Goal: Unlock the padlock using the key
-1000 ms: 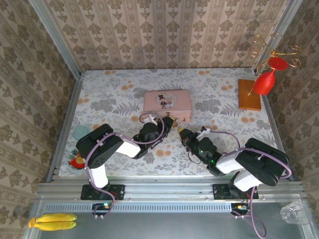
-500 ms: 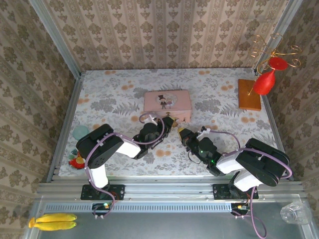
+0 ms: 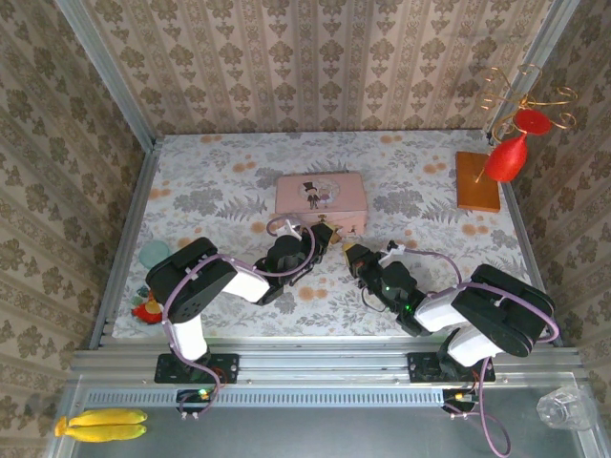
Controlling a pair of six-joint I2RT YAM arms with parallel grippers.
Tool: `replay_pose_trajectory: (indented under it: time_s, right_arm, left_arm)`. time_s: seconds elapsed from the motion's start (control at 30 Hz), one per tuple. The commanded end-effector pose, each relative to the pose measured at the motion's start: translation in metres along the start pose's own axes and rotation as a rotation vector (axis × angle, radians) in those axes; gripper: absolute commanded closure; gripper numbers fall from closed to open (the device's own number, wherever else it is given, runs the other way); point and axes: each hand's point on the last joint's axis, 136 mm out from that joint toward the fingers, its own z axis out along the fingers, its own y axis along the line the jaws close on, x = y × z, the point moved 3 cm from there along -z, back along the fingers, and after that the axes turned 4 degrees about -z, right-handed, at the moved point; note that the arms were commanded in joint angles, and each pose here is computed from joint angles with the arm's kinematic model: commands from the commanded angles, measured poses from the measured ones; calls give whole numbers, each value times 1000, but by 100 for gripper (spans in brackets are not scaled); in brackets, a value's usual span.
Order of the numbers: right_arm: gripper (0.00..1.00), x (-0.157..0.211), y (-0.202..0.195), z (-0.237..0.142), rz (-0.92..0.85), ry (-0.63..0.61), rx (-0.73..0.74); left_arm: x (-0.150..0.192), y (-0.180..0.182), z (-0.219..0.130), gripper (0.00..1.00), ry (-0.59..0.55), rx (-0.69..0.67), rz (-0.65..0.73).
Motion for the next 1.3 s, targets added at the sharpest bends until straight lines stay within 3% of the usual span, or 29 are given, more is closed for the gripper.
replay_pose_trajectory:
  time_s: [0.0,0.53,0.87,1.1,1.27]
  right_arm:
    - [100,-3,17,9,29,-20,-54]
    - [100,21,15,19,-27,94,-45]
    - [100,15,18,15,-69,65,-54]
    - [100,7,-7,5,-170,96,101]
    - [70,1,1,-10,-462,176,249]
  left_arm:
    - [21,-54,2,100,85,194,0]
    - [19,-57,6,100,85,200,4]
    - [21,-43,7,100,98,156,-1]
    - [8,-31,3,100,69,34,135]
    - [-15,-11,5,100,44,-56,230]
